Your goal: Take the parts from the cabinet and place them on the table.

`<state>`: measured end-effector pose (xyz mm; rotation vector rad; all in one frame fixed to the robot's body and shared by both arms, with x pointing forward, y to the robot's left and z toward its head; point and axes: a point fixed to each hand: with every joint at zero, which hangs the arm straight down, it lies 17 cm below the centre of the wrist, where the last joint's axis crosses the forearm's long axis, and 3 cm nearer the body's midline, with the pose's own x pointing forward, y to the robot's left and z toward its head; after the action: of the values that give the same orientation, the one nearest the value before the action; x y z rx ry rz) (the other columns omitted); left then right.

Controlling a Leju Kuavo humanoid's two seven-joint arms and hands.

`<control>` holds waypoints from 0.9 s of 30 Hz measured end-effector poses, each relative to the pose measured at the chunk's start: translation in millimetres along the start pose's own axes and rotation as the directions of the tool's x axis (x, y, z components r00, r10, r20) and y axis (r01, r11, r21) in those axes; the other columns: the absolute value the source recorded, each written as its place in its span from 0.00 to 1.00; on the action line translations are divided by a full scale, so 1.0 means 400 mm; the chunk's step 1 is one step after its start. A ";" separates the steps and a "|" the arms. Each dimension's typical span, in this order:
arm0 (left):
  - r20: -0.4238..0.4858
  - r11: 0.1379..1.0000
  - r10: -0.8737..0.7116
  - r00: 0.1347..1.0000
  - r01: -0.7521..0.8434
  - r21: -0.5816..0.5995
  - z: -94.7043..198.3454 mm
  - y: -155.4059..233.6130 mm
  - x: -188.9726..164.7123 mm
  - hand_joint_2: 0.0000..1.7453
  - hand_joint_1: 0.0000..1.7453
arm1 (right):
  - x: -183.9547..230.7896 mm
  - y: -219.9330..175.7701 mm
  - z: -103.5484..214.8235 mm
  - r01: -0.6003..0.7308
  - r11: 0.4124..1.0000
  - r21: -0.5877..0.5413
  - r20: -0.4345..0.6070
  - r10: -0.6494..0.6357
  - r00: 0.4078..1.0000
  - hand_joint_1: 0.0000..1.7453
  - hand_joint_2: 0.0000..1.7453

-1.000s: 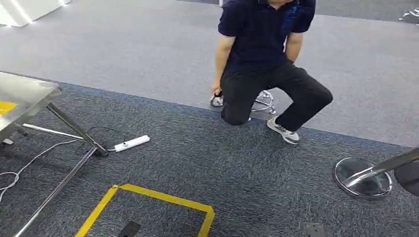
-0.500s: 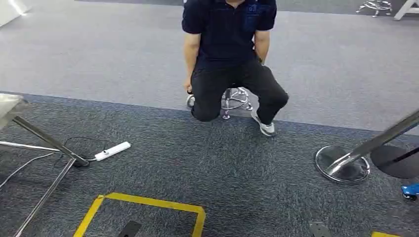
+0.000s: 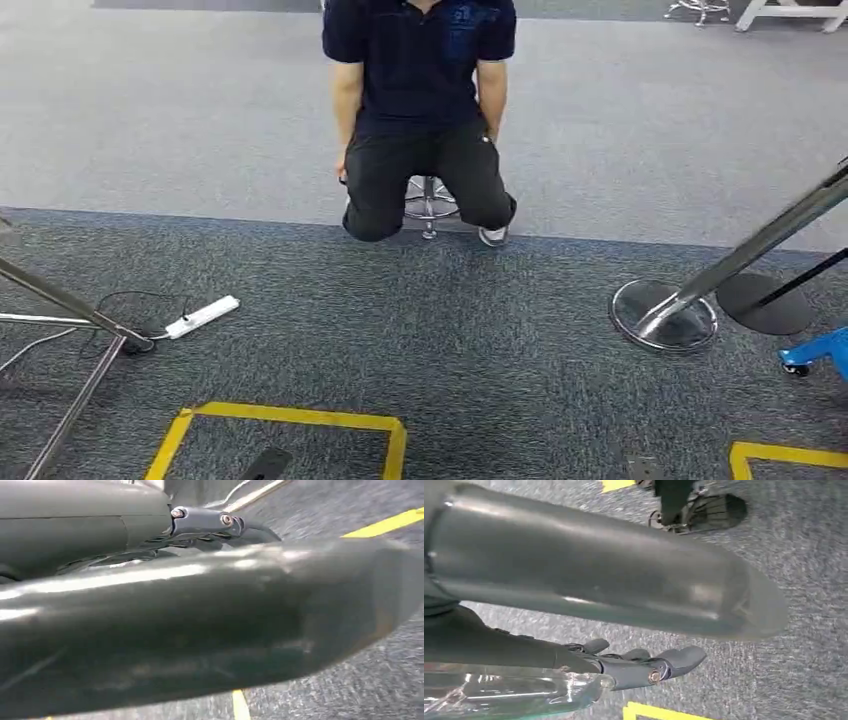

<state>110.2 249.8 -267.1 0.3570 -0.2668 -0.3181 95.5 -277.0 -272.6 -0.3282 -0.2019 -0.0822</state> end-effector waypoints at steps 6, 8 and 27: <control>0.009 0.998 -0.043 0.999 0.043 -0.038 0.008 -0.027 0.012 0.00 0.00 | -0.017 -0.010 -0.002 0.049 0.999 -0.017 -0.028 -0.050 0.998 0.00 0.00; 0.006 0.998 -0.044 0.999 0.044 -0.045 0.009 -0.031 0.006 0.00 0.00 | -0.017 -0.009 -0.002 0.051 0.999 -0.015 -0.028 -0.051 0.998 0.00 0.00; 0.012 0.997 -0.056 0.998 0.057 -0.051 0.012 -0.039 0.007 0.00 0.00 | -0.030 0.002 0.003 0.050 0.999 -0.005 -0.029 -0.050 0.998 0.00 0.00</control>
<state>107.5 233.6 -268.1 0.3124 -0.2585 -0.3816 83.8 -275.3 -274.1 -0.3266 -0.1811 -0.1368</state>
